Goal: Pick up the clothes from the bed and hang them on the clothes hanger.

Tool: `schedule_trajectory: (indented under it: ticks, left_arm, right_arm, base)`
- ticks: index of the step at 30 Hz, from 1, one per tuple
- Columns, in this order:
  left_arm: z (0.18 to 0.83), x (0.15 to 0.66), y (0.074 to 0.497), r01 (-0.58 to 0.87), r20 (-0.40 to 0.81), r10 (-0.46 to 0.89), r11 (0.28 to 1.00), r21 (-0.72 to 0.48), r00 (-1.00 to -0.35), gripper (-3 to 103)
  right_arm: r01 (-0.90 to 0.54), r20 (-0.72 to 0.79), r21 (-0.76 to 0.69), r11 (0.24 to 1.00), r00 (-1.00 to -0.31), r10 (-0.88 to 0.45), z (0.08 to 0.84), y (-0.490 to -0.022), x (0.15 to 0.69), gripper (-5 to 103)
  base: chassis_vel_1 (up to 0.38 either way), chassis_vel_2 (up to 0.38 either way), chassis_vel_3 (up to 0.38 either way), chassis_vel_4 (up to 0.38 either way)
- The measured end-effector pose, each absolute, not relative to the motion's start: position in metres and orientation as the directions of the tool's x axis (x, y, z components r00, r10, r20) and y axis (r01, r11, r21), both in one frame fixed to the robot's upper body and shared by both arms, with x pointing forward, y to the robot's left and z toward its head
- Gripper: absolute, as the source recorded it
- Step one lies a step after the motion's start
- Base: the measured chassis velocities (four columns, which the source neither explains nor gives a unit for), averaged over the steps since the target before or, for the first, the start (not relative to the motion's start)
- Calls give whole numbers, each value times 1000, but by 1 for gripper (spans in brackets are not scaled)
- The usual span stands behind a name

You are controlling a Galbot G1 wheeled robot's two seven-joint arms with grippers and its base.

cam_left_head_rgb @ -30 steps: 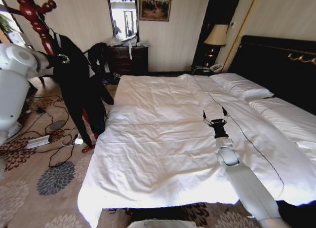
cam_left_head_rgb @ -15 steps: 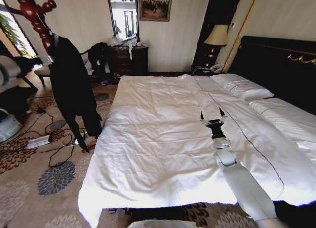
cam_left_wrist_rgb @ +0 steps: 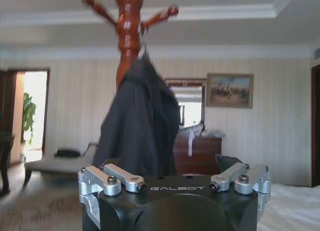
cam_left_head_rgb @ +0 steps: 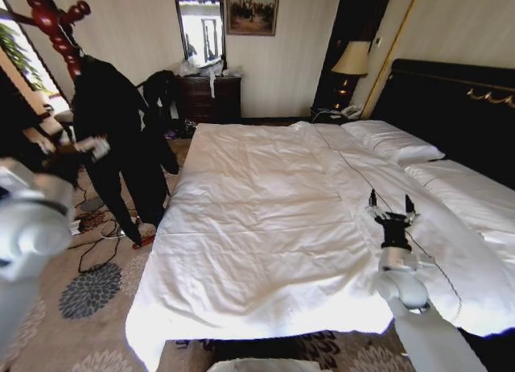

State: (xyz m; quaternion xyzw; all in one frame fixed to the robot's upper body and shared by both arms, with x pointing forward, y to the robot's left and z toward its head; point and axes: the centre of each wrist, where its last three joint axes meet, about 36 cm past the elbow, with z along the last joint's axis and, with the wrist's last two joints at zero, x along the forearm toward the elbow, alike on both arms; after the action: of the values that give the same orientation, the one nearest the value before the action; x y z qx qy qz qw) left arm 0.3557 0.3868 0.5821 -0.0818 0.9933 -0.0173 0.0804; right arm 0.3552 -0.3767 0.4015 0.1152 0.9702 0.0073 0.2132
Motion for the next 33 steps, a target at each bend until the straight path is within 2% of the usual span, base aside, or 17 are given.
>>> schedule_trajectory:
  ticks: [2, 6, 8, 12, 14, 17, 18, 20, 22, 33]
  left_arm:
    - [553, 334, 360, -147, -115, -162, 981, -126, -980, 100]
    - [536, 311, 333, -122, -92, -136, 982, -143, -986, 100]
    - [533, 304, 325, -115, -88, -128, 984, -136, -988, 100]
    - [516, 279, 309, -98, -94, -100, 995, -20, -991, 100]
    - [514, 275, 306, -95, -95, -95, 996, -6, -991, 100]
    - [512, 266, 299, -76, -111, -75, 997, 10, -991, 100]
    - [512, 266, 299, -76, -111, -75, 997, 10, -991, 100]
    - [512, 262, 294, -59, -117, -59, 998, 1, -991, 100]
    - [510, 258, 290, -41, -111, -42, 999, -16, -993, 100]
    - [503, 252, 283, 2, -80, -2, 999, -44, -997, 100]
  right_arm:
    - [192, -391, 52, 980, -899, 197, 394, -355, 353, 100]
    - [156, -374, -17, 988, -917, 139, 396, -337, 350, 100]
    - [148, -369, -34, 988, -921, 125, 398, -331, 346, 100]
    - [143, -324, -78, 987, -940, 110, 412, -307, 322, 100]
    - [148, -307, -103, 984, -945, 110, 418, -304, 315, 100]
    - [187, -172, -181, 966, -973, 156, 454, -298, 293, 100]
    - [187, -172, -181, 966, -973, 156, 454, -298, 293, 100]
    - [198, -51, -147, 969, -980, 192, 482, -295, 286, 100]
    - [182, -8, -118, 976, -983, 183, 497, -294, 284, 100]
    - [71, -37, -66, 995, -997, 69, 502, -292, 285, 100]
  base:
    - [0, 0, 0, 0]
    - [0, 0, 0, 0]
    - [0, 0, 0, 0]
    - [0, 0, 0, 0]
    - [0, 0, 0, 0]
    - [0, 0, 0, 0]
    - [0, 0, 0, 0]
    - [0, 0, 0, 0]
    - [0, 0, 0, 0]
    - [0, 0, 0, 0]
